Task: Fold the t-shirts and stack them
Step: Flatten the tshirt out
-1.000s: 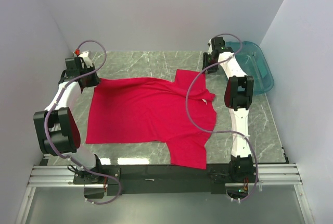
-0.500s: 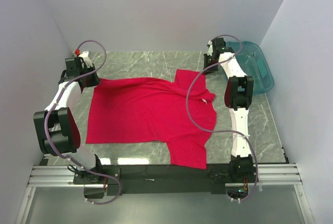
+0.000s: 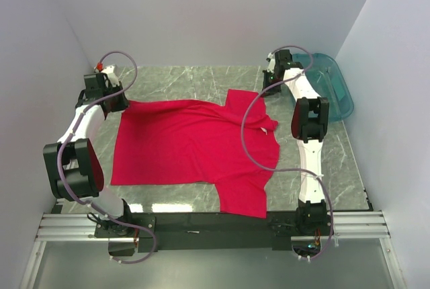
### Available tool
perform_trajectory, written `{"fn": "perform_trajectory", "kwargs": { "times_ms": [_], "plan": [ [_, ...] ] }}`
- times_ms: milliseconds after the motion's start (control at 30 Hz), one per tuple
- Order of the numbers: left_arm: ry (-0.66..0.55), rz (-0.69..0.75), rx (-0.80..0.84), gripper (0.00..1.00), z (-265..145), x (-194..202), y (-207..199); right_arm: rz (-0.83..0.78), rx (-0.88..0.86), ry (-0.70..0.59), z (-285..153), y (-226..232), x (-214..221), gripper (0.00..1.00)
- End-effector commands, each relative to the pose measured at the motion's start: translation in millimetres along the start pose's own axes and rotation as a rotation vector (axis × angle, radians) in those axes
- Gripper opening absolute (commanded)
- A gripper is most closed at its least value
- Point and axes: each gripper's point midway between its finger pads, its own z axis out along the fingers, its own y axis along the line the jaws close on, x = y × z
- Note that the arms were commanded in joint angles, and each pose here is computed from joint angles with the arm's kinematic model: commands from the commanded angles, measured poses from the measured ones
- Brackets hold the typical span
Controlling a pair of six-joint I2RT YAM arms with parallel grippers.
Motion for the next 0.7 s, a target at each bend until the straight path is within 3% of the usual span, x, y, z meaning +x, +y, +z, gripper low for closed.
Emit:
{"fn": "perform_trajectory", "kwargs": {
  "times_ms": [0,100,200,300,367,400,467,500,667],
  "plan": [
    [-0.127,0.023,0.014,0.00,-14.8,-47.2,-10.3,-0.111,-0.081,-0.187,-76.7,34.2,-51.3,0.00],
    [-0.247,0.050,0.046,0.00,-38.5,-85.6,-23.9,-0.208,-0.104,-0.296,-134.1,52.3,-72.9,0.00],
    [-0.411,0.075,0.072,0.00,-79.9,-124.2,-40.4,-0.327,-0.113,-0.498,-240.8,84.1,-96.5,0.00],
    [-0.585,0.095,0.097,0.00,-135.8,-155.0,-58.8,-0.428,-0.104,-0.640,-316.2,104.5,-102.2,0.00],
    [-0.670,0.078,0.099,0.00,-164.2,-162.1,-64.9,-0.503,-0.083,-0.793,-397.2,124.6,-99.4,0.00],
    [-0.787,0.098,0.114,0.00,-203.0,-176.2,-75.8,-0.535,-0.071,-0.882,-444.7,136.1,-91.4,0.00],
    [-0.871,0.079,0.120,0.01,-233.3,-178.4,-81.1,-0.581,-0.061,-0.997,-502.2,150.7,-80.2,0.00],
    [-0.967,0.092,0.137,0.00,-271.1,-184.2,-91.5,-0.610,-0.060,-1.077,-544.9,161.6,-63.3,0.00],
    [-1.254,0.048,0.177,0.00,-387.0,-188.0,-112.8,-0.693,-0.082,-1.381,-677.1,197.3,4.7,0.00]
  ]
}}
